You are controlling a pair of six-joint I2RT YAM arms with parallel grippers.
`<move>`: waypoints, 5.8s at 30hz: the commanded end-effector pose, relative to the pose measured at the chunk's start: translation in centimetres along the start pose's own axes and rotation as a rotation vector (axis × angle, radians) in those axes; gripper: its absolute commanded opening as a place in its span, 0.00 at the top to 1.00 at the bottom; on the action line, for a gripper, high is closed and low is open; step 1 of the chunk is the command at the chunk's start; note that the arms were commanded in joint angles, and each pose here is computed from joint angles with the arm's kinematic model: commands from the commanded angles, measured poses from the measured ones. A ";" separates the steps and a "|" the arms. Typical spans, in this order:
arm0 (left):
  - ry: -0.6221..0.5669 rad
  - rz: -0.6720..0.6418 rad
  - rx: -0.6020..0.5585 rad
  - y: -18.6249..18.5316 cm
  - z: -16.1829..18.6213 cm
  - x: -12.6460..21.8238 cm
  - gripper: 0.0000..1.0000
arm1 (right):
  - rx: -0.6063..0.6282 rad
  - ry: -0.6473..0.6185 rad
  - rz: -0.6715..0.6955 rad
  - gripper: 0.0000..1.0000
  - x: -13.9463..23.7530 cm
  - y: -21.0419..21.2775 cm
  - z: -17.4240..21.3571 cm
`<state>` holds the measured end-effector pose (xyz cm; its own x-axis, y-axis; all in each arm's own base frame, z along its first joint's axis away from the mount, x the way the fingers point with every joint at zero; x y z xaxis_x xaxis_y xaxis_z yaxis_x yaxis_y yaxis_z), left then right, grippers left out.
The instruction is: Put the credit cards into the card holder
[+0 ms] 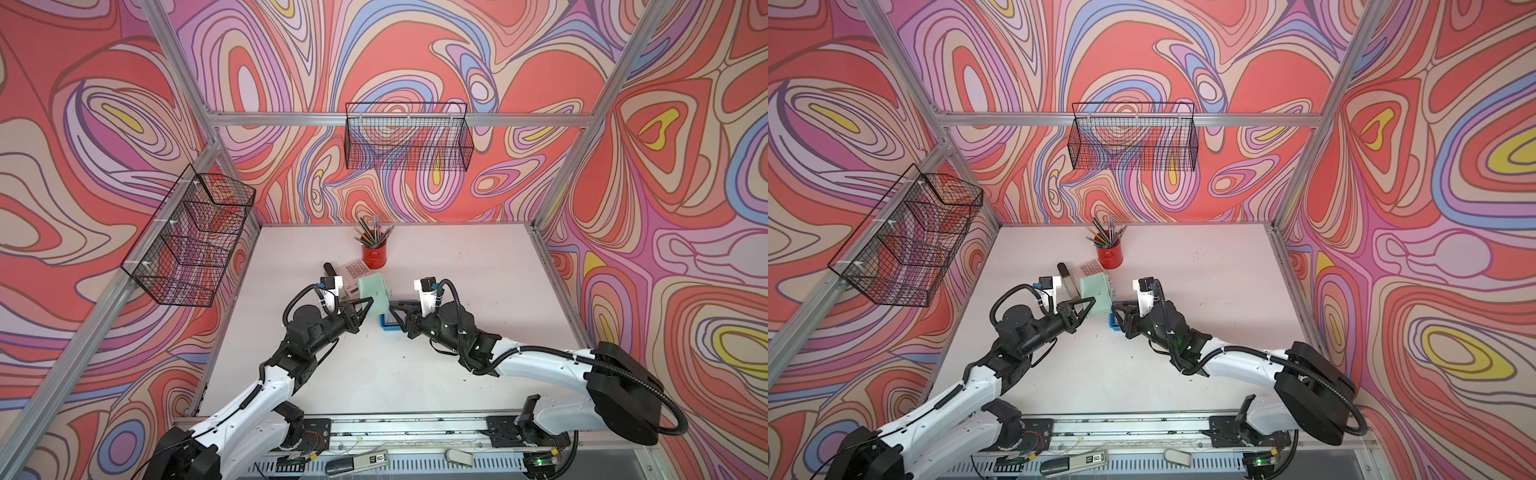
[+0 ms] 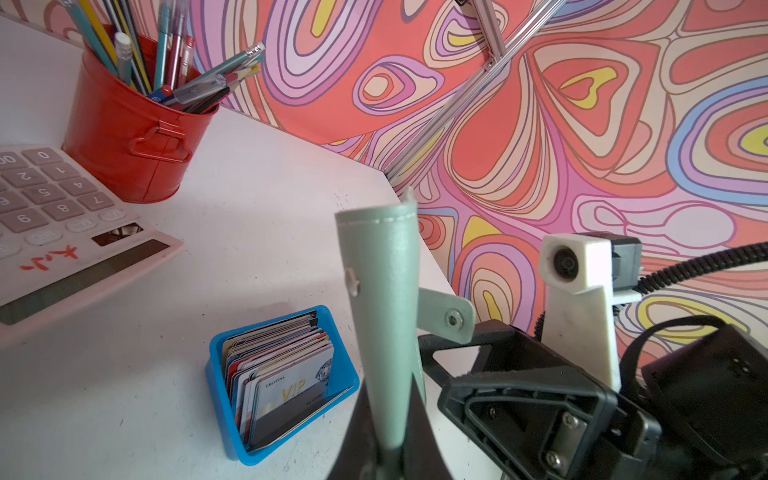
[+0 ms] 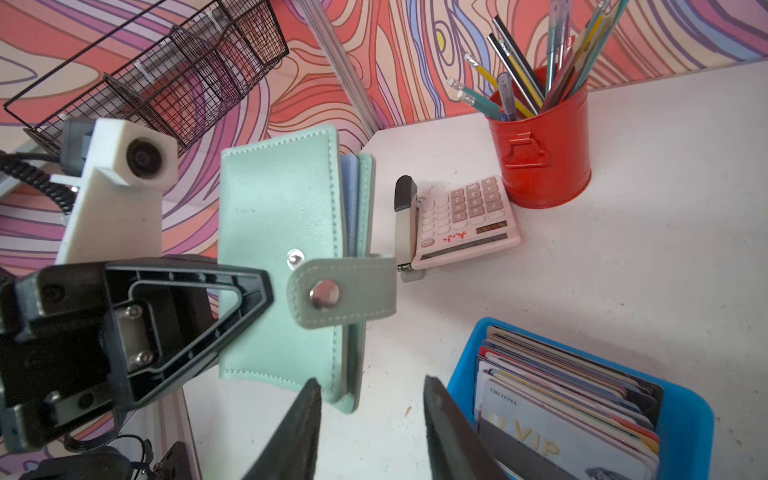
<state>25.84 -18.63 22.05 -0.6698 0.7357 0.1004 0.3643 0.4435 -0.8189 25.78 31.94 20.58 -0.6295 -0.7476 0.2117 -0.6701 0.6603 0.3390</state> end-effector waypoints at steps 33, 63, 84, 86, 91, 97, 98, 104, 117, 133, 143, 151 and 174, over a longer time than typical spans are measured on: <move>0.044 0.209 -0.006 -3.9 -0.5 -0.9 1.00 | -0.040 -0.066 0.016 0.61 1.3 -0.4 -2.1; 0.036 0.167 -0.014 -3.2 -0.6 -0.9 1.00 | -0.031 -0.073 -0.021 0.62 1.5 0.1 -2.3; 0.042 0.106 -0.002 -2.1 -0.5 -1.4 1.00 | 0.008 -0.063 -0.099 0.49 1.2 1.5 -2.4; 0.042 0.094 -0.001 -1.9 -0.5 -1.5 1.00 | 0.008 -0.069 -0.092 0.49 1.4 1.3 -2.4; 0.030 0.056 -0.002 -1.3 -0.6 -1.5 1.00 | 0.010 -0.084 -0.111 0.49 1.8 1.6 -2.8; 0.034 0.050 -0.003 -1.1 -0.6 -1.6 1.00 | 0.010 -0.087 -0.124 0.49 1.9 1.9 -2.9; 0.030 0.045 -0.005 -1.0 -0.6 -1.6 1.00 | 0.009 -0.085 -0.125 0.49 1.9 1.9 -2.9; 0.036 0.070 -0.008 -1.4 -0.5 -1.5 1.00 | 0.007 -0.080 -0.128 0.48 1.7 1.9 -2.8; 0.061 0.218 -0.019 -3.8 -0.2 -1.1 1.00 | -0.022 -0.056 -0.091 0.50 1.0 1.2 -2.1; 0.152 0.317 -0.032 -5.7 1.4 -2.0 1.00 | -0.030 -0.108 -0.214 0.48 2.2 2.9 -2.7; 0.195 0.302 -0.035 -5.9 2.0 -2.7 0.94 | -0.023 -0.134 -0.222 0.87 2.9 2.9 -3.2; 0.015 -0.115 -0.289 -4.4 -0.2 -0.5 0.21 | 0.005 -0.087 -0.047 1.00 1.7 0.5 -2.8; -0.054 -0.314 -0.326 -3.5 -1.9 0.6 0.05 | 0.309 0.043 0.093 1.00 -1.3 4.6 0.3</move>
<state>25.84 -18.74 25.80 -0.8097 0.5014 0.3048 0.2892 0.7930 -0.5363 22.98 35.73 20.77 -0.6506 -0.7044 0.2837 -0.7183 0.6921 0.0714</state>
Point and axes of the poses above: each gripper's point midway between its finger pads, its own x axis back along the fingers, its own y axis along the line the jaws close on, z = x × y, the point moved 2 cm from there along x, back along the fingers, and after that the axes turned 11 degrees about x, right-handed, at the moved point
